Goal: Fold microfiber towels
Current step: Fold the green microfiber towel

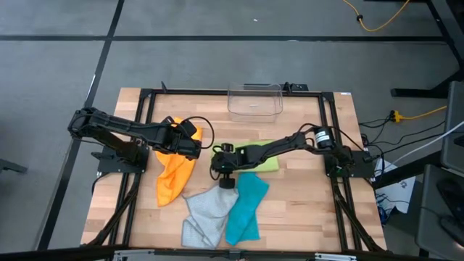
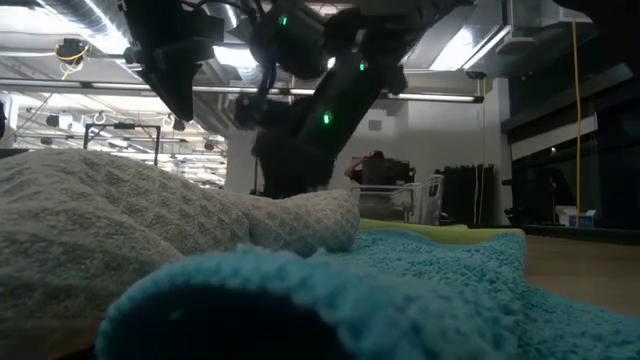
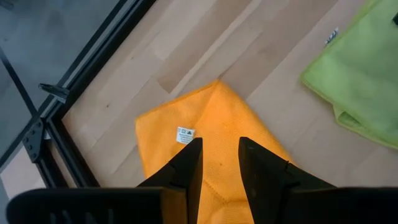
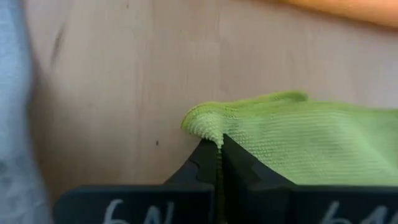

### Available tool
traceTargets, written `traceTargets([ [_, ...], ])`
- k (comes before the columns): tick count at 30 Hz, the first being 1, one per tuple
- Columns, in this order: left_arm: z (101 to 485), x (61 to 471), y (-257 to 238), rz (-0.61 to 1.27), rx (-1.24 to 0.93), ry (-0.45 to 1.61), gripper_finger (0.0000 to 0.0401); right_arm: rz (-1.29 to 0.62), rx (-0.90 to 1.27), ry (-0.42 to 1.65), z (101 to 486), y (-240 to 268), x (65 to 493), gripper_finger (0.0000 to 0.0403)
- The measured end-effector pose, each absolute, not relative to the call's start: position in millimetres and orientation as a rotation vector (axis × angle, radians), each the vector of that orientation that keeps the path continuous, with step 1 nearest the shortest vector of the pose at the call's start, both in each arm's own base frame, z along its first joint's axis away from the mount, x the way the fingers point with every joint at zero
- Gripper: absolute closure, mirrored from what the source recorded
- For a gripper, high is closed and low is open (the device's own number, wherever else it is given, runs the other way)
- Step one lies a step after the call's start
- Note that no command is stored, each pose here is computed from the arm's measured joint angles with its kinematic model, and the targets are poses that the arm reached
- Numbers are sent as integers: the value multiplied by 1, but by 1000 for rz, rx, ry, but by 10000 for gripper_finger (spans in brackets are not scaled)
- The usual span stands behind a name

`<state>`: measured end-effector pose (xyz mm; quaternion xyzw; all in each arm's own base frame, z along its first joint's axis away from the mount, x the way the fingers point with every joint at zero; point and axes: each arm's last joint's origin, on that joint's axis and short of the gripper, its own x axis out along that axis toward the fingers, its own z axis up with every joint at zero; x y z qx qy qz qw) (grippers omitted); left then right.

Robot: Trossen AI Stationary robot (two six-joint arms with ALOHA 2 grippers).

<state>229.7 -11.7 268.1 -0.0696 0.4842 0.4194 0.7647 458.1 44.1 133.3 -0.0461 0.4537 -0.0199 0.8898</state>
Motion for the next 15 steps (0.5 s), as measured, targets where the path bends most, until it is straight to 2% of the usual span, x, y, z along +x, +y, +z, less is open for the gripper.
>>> traceTargets([
  [15, 268, 230, -13, 896, -167, 1056, 305, 36, -101, 1016, 159, 76, 438, 401],
])
